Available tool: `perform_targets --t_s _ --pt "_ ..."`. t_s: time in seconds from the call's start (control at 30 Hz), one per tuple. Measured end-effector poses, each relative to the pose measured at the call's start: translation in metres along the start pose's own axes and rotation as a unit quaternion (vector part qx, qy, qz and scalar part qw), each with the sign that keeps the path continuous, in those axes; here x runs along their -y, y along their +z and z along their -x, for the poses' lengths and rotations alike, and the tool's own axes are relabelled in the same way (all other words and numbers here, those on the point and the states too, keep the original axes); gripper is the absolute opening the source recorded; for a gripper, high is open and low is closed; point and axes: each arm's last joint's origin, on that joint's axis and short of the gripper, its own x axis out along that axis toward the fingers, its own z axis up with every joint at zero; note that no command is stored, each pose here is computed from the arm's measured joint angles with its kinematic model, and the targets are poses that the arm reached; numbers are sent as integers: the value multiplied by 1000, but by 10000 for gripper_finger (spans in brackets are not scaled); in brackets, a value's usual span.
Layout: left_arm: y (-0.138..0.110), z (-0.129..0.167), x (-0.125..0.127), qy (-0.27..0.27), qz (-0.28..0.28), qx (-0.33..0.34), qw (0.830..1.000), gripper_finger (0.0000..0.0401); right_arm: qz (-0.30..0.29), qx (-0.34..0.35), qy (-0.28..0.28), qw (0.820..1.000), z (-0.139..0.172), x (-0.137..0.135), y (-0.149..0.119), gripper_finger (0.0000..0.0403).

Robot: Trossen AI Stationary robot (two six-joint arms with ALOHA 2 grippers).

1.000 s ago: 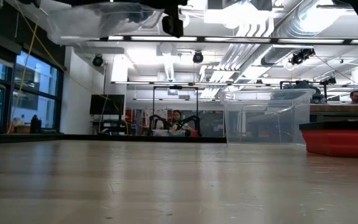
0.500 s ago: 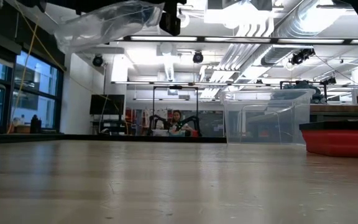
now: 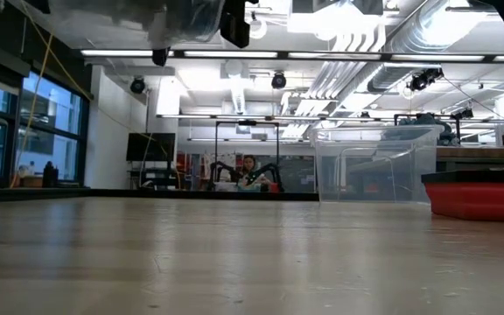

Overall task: Roll bandage
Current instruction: Put the rolled blue bandage into the transparent zip bag

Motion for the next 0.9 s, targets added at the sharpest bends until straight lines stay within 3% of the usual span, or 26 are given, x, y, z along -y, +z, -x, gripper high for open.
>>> perform_targets --t_s 0.27,0.4,0.57,0.9 --pt "3 8 0 -30 1 -36 999 26 25 -32 -30 999 6 1 -7 0" --pt "11 9 2 -30 13 -76 997 26 42 -27 -70 996 13 7 -6 0" --pt "27 7 2 -53 27 -76 995 26 65 -14 -74 995 18 6 -3 0" --pt "33 9 -8 -92 109 -126 982 26 113 6 -97 989 23 -1 1 0"
